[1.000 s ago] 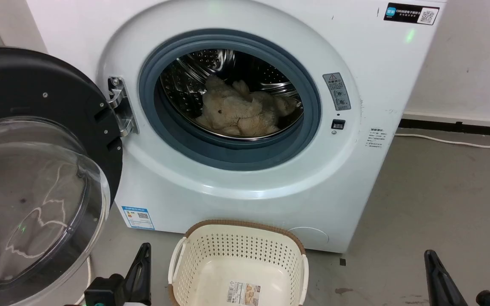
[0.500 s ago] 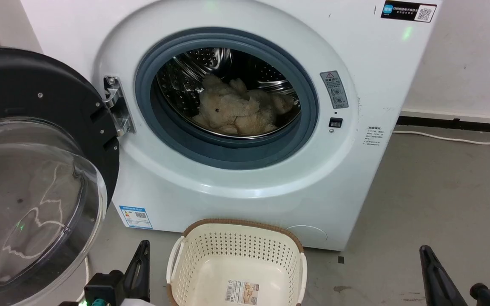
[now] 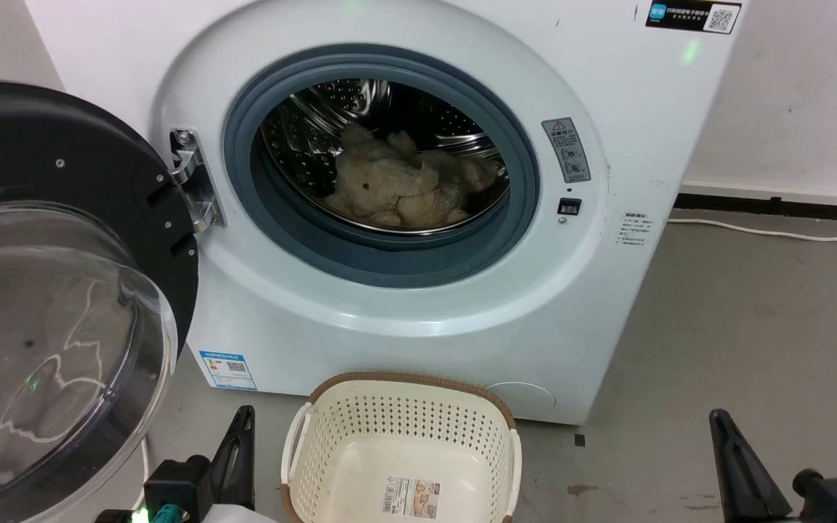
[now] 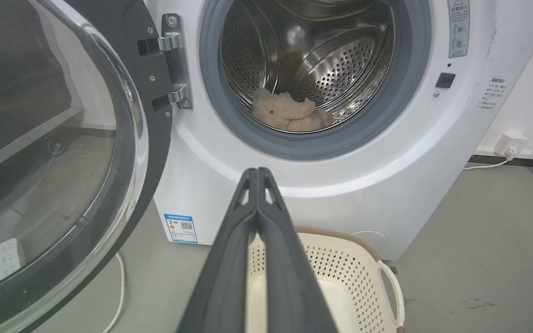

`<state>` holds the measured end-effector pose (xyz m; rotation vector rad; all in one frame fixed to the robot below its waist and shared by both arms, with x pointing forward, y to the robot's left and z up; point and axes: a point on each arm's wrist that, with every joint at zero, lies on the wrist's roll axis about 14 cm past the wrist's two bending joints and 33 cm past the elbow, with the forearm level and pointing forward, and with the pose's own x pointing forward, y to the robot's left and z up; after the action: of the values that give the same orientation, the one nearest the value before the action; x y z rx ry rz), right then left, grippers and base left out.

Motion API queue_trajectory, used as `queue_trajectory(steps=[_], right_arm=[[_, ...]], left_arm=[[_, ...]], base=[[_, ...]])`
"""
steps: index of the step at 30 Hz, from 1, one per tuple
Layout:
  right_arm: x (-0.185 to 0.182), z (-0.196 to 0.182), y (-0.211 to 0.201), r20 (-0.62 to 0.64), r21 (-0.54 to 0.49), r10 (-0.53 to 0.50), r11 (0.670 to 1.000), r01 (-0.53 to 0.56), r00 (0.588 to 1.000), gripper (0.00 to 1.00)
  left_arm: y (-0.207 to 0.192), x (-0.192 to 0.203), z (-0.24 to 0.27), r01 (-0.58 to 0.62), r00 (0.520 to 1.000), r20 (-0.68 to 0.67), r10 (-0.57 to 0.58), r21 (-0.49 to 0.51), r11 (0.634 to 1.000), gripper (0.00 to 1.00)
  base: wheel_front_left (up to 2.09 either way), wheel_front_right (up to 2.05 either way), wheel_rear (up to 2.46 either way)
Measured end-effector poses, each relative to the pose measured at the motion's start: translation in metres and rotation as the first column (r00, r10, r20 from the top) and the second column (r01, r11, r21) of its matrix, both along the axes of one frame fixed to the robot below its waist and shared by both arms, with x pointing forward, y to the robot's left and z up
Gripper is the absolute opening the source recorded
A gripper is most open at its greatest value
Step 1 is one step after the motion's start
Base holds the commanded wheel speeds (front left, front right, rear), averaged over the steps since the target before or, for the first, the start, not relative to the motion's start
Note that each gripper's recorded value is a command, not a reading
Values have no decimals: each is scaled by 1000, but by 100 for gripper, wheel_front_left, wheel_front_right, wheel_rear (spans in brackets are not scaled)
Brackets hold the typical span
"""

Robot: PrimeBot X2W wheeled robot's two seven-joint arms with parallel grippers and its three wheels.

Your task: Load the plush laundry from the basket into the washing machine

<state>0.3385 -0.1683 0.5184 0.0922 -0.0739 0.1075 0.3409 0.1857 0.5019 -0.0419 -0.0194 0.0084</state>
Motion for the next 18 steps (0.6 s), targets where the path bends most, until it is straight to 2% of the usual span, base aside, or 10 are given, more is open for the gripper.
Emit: queue_trajectory(steps=[18], right_arm=[[7,1,2,-14,-27,7,1000,-7,1000,0]], left_arm=[[-3,7,5,5,1000,-4,-5,17,1000,0]], base=[[0,0,0]])
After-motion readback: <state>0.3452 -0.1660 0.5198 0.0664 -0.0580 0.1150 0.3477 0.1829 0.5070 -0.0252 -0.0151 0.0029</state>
